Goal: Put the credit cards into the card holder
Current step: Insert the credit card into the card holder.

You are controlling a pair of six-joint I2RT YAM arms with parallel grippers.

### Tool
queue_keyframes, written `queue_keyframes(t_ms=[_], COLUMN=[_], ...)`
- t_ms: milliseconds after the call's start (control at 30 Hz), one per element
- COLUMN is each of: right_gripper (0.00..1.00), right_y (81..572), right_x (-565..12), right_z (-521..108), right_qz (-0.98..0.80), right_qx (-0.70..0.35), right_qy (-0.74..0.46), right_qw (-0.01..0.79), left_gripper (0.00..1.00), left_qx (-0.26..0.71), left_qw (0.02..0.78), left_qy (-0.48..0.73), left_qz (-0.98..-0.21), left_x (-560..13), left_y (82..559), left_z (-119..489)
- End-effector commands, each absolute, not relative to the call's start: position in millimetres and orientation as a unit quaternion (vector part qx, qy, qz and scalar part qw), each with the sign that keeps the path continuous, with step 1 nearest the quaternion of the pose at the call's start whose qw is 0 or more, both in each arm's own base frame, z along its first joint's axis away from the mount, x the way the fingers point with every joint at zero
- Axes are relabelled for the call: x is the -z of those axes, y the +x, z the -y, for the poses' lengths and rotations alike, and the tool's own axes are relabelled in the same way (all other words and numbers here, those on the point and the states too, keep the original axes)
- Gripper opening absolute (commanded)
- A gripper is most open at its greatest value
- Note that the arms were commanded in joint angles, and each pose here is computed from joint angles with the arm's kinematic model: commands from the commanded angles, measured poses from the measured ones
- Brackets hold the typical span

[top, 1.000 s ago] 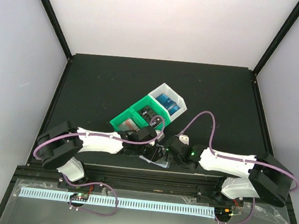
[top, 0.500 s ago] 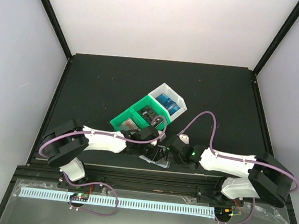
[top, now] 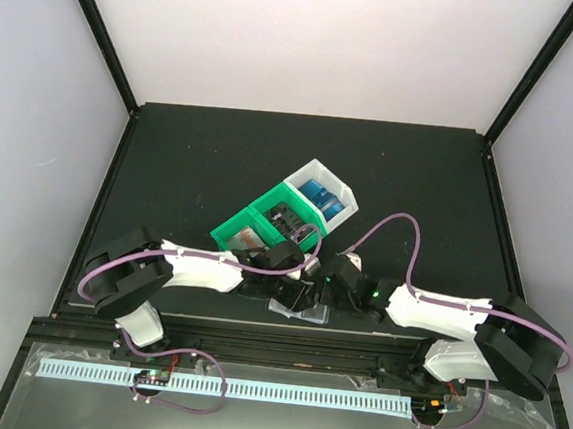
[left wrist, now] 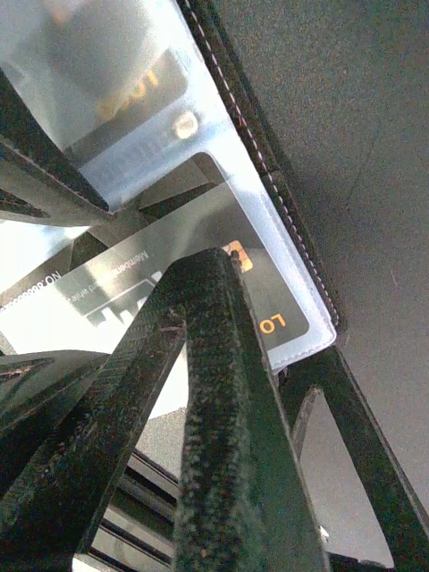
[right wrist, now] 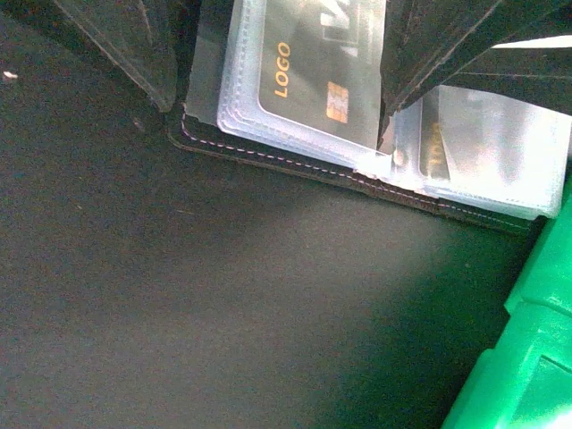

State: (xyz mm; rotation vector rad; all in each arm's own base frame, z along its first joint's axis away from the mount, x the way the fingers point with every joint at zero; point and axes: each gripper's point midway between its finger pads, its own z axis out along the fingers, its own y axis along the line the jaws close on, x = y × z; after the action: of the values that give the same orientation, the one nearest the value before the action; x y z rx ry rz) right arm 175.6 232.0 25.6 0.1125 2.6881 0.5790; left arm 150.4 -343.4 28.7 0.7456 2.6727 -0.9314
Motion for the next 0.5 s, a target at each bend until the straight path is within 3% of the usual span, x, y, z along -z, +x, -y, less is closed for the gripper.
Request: queue_keyframes(t_ms=[0,467], right_gripper=[0.64,0.65], right_y=[174,185], right_x=[-33,-66], right_z=[-249,-191], right_qz=[-0.949,-0.941], right_qx=[-0.251,-0.181], right_qy=[0.024,0.092], right_qw=[0.188,0.269], left_gripper=[0.40,0.50], left_qx=[0.357,0.276], left_qw=[0.138,0.244], left_qy=[0.268,0.290], left_qz=[-0.884,-0.883], left_x=[-51,-104], left_y=[157,193], left_z=[357,340])
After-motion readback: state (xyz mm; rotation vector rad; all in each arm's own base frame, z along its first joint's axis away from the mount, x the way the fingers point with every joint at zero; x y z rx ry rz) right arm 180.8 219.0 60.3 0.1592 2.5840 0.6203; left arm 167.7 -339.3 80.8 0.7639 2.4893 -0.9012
